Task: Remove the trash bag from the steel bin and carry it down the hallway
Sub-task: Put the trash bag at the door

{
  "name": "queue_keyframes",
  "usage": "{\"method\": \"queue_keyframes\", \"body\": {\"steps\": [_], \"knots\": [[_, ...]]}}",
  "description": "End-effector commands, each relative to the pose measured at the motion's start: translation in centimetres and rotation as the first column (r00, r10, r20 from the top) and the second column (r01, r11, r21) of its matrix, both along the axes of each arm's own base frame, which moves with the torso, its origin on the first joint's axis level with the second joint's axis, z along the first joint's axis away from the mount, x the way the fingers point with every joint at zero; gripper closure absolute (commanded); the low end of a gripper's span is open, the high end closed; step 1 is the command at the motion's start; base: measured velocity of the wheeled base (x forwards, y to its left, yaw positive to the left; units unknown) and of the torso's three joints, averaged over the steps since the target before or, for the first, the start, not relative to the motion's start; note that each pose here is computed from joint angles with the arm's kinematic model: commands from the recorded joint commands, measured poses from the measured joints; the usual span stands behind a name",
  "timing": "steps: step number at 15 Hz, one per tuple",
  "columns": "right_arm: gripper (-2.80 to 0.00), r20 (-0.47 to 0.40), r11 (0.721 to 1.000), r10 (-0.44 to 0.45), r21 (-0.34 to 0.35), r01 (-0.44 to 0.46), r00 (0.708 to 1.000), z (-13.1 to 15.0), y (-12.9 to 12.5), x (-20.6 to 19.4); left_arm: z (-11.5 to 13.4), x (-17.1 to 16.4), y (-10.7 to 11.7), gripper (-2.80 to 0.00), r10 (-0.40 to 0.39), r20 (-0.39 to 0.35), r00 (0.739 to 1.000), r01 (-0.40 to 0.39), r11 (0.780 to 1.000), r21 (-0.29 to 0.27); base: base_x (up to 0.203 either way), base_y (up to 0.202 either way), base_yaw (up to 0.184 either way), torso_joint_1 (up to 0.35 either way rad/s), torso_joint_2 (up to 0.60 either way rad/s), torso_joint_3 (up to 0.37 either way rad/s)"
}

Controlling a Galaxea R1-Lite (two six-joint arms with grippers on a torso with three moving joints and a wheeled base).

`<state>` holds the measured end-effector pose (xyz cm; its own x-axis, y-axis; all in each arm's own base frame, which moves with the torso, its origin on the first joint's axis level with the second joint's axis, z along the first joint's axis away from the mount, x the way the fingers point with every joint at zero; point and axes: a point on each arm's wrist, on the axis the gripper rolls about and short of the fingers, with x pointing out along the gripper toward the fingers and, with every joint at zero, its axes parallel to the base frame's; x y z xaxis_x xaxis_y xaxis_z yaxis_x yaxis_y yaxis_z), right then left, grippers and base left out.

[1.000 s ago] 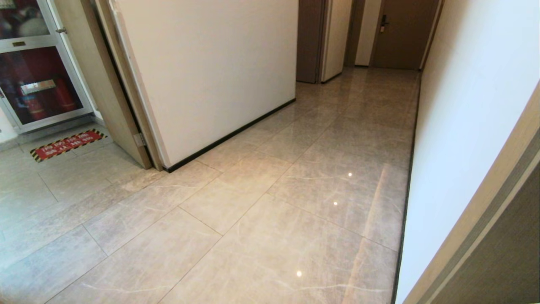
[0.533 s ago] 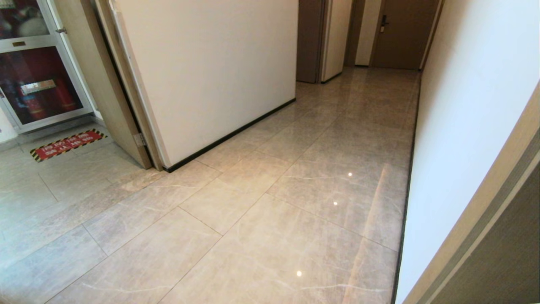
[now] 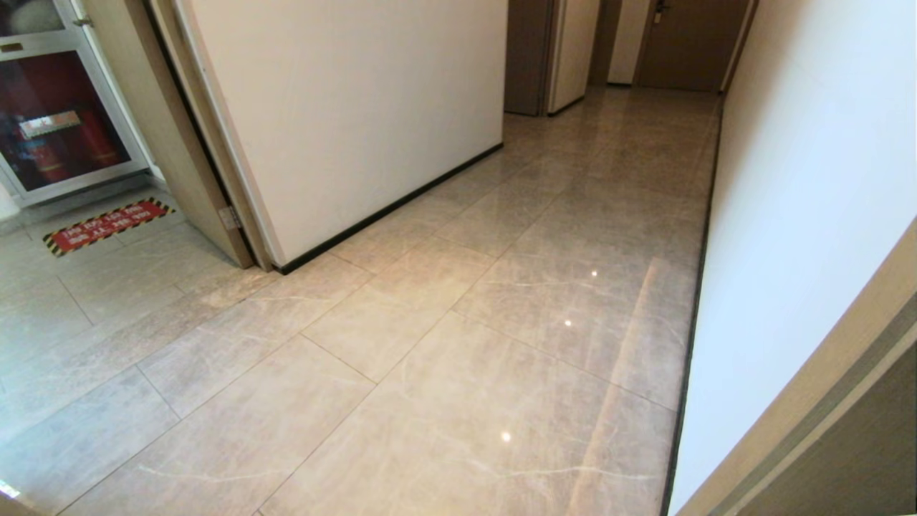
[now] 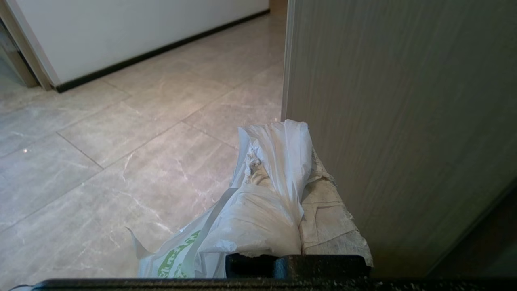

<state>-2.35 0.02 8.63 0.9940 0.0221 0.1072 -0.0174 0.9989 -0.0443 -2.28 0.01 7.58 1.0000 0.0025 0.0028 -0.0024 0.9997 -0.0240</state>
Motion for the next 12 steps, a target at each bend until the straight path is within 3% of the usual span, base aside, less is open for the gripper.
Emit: {"method": "queue_keyframes", "body": {"steps": [1,12], "knots": [[0.00,-0.038,1.000,0.002,-0.002,-0.002,0.999,-1.10,0.01,0.32,-0.02,0.01,0.00,0.00,0.001,-0.001,1.000,-0.001,1.000,-0.001,0.000,0.000,0.000,0.006,0.00,-0.200],[0.00,-0.037,1.000,0.001,-0.003,-0.001,0.999,-1.09,0.00,0.32,-0.02,0.00,0.00,0.00,0.001,0.000,1.000,-0.001,1.000,-0.001,0.000,0.000,0.000,0.003,0.00,-0.196]]}}
